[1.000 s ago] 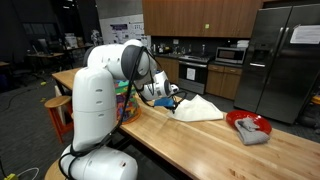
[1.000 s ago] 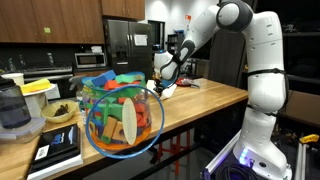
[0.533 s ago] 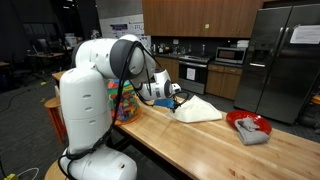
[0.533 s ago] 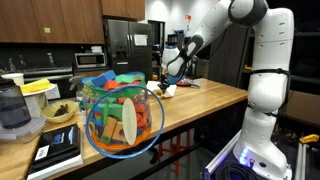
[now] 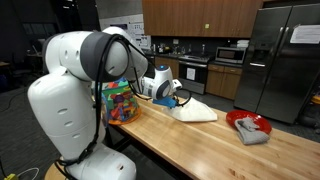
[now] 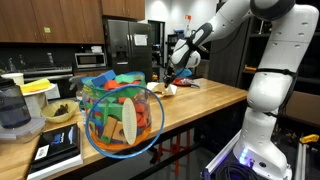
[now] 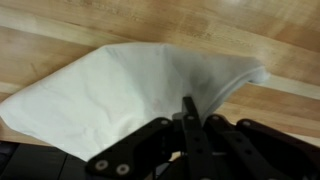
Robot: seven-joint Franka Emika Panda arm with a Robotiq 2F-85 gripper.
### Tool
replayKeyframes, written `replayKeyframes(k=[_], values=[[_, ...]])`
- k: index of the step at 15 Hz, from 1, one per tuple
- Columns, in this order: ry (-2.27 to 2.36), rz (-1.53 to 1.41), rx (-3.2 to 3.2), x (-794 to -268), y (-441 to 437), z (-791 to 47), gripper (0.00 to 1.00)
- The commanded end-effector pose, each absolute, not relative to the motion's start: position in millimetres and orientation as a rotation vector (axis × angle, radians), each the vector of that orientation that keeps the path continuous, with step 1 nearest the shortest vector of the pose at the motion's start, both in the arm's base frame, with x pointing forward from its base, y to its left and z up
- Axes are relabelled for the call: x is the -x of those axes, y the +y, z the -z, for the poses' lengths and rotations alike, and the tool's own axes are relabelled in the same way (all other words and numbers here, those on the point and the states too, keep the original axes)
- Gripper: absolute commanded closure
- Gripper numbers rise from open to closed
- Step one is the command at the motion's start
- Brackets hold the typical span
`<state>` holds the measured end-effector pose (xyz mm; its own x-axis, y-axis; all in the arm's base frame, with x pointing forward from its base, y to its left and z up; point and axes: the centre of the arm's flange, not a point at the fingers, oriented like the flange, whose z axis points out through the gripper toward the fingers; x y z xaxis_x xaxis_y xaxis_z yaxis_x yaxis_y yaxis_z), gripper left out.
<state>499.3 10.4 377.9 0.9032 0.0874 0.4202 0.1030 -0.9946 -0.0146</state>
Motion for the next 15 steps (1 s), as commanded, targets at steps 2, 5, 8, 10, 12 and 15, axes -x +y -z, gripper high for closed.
replayKeyframes(k=[2,5,8,10,12,15], values=[[-0.344,0.655,2.929,-467.1,25.9,-396.8,0.99],[-0.463,0.644,2.894,-462.6,61.0,-405.5,0.99],[-0.559,0.597,2.873,-457.6,97.3,-410.1,0.99],[-0.611,0.564,2.874,-455.0,113.9,-406.9,0.99],[-0.607,0.561,2.895,-457.0,113.6,-400.3,0.99],[-0.480,0.533,2.947,-461.8,79.8,-388.4,0.99]])
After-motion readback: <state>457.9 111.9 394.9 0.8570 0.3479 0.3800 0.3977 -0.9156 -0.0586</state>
